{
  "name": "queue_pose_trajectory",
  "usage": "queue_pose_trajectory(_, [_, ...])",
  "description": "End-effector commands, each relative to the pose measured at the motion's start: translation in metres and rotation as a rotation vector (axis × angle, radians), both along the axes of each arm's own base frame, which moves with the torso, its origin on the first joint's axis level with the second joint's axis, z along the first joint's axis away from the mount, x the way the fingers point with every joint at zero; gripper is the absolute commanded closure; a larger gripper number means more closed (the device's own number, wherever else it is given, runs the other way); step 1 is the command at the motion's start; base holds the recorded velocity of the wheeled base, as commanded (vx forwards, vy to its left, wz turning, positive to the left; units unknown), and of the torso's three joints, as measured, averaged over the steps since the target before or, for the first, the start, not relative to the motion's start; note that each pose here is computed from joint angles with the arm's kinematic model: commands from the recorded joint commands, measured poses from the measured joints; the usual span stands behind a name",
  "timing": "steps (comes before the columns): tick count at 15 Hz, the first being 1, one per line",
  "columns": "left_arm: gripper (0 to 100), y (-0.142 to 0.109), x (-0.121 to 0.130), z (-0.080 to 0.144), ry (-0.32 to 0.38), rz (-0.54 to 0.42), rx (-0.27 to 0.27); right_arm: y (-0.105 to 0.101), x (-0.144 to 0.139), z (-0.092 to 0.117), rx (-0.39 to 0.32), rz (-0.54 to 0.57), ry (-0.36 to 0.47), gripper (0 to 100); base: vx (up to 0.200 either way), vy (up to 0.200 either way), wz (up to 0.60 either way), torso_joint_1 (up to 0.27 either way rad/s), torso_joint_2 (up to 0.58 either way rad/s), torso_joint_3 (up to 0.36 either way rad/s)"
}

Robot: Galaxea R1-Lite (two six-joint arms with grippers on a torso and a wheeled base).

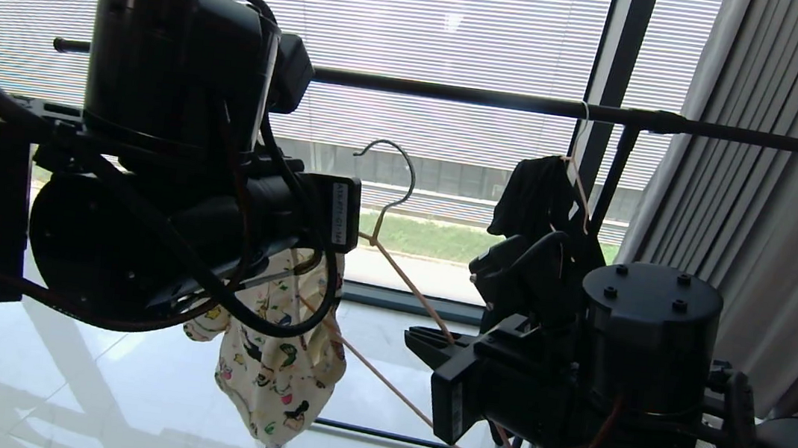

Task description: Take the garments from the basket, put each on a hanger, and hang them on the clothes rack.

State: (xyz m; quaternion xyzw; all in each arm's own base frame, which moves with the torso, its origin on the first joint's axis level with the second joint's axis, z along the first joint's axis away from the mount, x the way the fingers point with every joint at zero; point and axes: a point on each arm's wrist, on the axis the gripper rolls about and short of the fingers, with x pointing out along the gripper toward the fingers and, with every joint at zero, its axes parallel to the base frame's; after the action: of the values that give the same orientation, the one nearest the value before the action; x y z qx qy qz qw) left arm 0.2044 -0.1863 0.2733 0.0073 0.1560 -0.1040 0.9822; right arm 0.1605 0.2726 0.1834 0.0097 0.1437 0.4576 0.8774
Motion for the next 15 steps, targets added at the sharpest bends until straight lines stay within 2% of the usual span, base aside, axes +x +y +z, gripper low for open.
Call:
queue_pose_trajectory(1, [100, 0.000, -0.011, 0.009, -0.022, -0.031, -0.024, 0.001, 0.001, -0.001, -0.004, -0.001, 0.002, 100, 0.000, 0.000, 0.00, 0.000, 0.00, 0.000])
queue_pose_trajectory(4, [100, -0.002, -0.021, 0.013, -0.028, -0.085, -0.044, 0.002, 0.001, -0.003, -0.005, -0.002, 0.002, 100, 0.000, 0.000, 0.00, 0.000, 0.00, 0.000])
queue_pose_trajectory(9, [100, 0.001, -0.021, 0.005, -0.012, -0.072, -0.021, 0.001, 0.002, 0.003, 0.027, -0.040, -0.025, 100, 0.000, 0.000, 0.00, 0.000, 0.00, 0.000])
queue_pose_trajectory(11, [100, 0.009, -0.012, 0.009, -0.060, -0.011, -0.057, -0.002, 0.004, 0.004, 0.030, -0.049, -0.026, 100, 0.000, 0.000, 0.00, 0.000, 0.00, 0.000])
queue_pose_trajectory(12, [100, 0.015, -0.011, 0.009, -0.062, 0.005, -0.054, -0.004, 0.007, 0.004, 0.030, -0.061, -0.027, 100, 0.000, 0.000, 0.00, 0.000, 0.00, 0.000])
queue_pose_trajectory(15, [100, 0.033, -0.027, 0.009, -0.068, -0.014, -0.067, -0.013, 0.016, 0.008, 0.040, -0.101, -0.036, 100, 0.000, 0.000, 0.00, 0.000, 0.00, 0.000])
